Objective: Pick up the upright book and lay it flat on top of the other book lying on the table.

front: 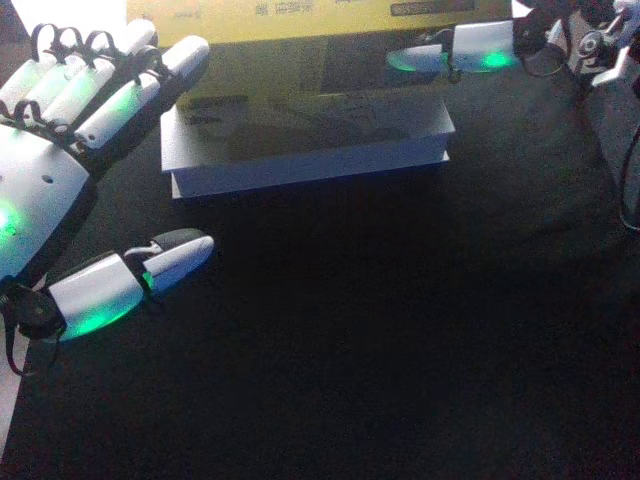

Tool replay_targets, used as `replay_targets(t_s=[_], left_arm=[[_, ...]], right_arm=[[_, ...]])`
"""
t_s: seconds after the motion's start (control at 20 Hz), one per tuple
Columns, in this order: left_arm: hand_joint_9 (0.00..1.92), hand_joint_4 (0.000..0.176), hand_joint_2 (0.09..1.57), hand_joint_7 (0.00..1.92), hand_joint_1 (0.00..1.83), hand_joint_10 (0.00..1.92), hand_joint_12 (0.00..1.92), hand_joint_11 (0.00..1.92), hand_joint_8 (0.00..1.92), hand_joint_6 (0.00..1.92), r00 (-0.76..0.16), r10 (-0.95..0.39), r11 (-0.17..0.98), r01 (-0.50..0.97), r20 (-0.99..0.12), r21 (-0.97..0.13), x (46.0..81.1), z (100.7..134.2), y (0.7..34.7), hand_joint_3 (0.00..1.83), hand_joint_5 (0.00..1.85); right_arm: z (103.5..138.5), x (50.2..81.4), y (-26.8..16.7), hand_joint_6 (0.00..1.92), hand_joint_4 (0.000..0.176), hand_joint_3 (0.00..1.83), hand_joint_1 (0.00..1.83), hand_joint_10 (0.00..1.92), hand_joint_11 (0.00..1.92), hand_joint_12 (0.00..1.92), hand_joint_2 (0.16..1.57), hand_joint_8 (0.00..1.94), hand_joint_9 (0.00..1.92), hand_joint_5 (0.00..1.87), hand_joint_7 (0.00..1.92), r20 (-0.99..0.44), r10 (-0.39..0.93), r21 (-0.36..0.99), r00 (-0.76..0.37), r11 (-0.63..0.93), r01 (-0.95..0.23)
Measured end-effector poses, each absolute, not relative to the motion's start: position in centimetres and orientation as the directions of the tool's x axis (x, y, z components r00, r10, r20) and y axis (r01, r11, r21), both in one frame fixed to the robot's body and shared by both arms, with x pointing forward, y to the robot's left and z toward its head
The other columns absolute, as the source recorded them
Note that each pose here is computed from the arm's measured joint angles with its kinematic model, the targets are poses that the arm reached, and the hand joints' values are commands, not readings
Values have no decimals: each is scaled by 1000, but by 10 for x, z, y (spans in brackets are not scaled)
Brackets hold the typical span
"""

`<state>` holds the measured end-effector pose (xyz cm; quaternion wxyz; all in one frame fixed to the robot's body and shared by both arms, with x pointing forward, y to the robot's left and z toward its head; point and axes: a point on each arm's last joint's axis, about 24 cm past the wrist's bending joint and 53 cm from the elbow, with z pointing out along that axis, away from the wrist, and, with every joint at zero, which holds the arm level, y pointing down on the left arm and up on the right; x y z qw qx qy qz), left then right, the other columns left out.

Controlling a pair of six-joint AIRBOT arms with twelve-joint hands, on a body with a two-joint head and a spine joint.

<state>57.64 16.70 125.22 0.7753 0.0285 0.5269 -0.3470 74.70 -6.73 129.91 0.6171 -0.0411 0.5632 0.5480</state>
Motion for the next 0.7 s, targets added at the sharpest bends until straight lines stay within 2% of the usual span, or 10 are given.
replay_targets(t_s=[0.05, 0.1, 0.15, 0.35, 0.4, 0.45, 0.5, 0.55, 0.6, 0.7], left_arm=[[0, 175, 1153, 0, 469, 0, 0, 0, 0, 0, 207, -508, 758, 568, -836, -320, 576, 1253, 167, 0, 0], [0, 176, 1151, 0, 454, 0, 0, 0, 0, 0, 209, -510, 758, 567, -835, -321, 576, 1253, 168, 0, 0], [0, 176, 1145, 0, 484, 0, 0, 0, 0, 0, 209, -510, 759, 567, -835, -321, 576, 1253, 168, 0, 0], [0, 176, 1153, 0, 511, 0, 0, 0, 0, 0, 208, -509, 759, 566, -835, -321, 577, 1253, 169, 0, 0], [0, 176, 1154, 0, 503, 0, 0, 0, 0, 0, 208, -509, 760, 565, -835, -322, 578, 1253, 169, 0, 0], [0, 171, 1156, 0, 514, 0, 0, 0, 0, 0, 206, -505, 759, 569, -838, -318, 578, 1252, 169, 1, 0], [0, 174, 1157, 0, 516, 0, 0, 0, 0, 0, 204, -502, 760, 568, -840, -316, 578, 1251, 169, 1, 0], [0, 169, 1155, 0, 503, 0, 0, 0, 0, 0, 200, -505, 760, 564, -840, -323, 579, 1250, 170, 0, 0], [0, 169, 1155, 0, 503, 0, 0, 0, 0, 0, 200, -505, 761, 563, -840, -324, 579, 1250, 170, 0, 0], [0, 172, 1152, 0, 507, 0, 0, 0, 0, 0, 200, -508, 759, 565, -838, -324, 579, 1251, 170, 0, 0]], right_arm=[[1298, 748, -65, 884, 0, 0, 1364, 1320, 805, 1708, 1103, 833, 980, 860, 1131, -743, 627, 564, -235, 397, -724], [1296, 750, -62, 1056, 0, 10, 1282, 1338, 757, 1803, 1134, 1037, 1015, 784, 1070, -748, 621, 561, -235, 400, -725], [1293, 752, -60, 1107, 0, 5, 1260, 1325, 762, 1813, 1147, 1087, 1030, 763, 1055, -754, 614, 557, -234, 408, -723], [1288, 764, -56, 1002, 0, 0, 1261, 1248, 797, 1765, 1139, 1106, 1124, 807, 1064, -771, 596, 545, -225, 435, -716], [1286, 767, -54, 952, 0, 0, 1359, 1332, 786, 1781, 1126, 966, 1000, 796, 1058, -773, 594, 546, -224, 441, -712], [1286, 772, -53, 1005, 0, 2, 1375, 1398, 793, 1790, 1134, 941, 950, 759, 1044, -774, 593, 546, -221, 450, -707], [1284, 776, -51, 986, 0, 2, 1379, 1426, 806, 1797, 1136, 956, 934, 763, 1038, -773, 595, 549, -220, 455, -701], [1283, 779, -53, 975, 0, 3, 1377, 1458, 775, 1815, 1145, 1013, 912, 758, 1010, -770, 598, 557, -223, 461, -690], [1282, 780, -53, 975, 0, 3, 1377, 1458, 775, 1815, 1145, 1013, 912, 758, 1010, -768, 599, 562, -227, 460, -687], [1280, 779, -53, 964, 0, 0, 1388, 1288, 729, 1724, 1111, 849, 998, 797, 1090, -768, 596, 567, -235, 461, -683]])
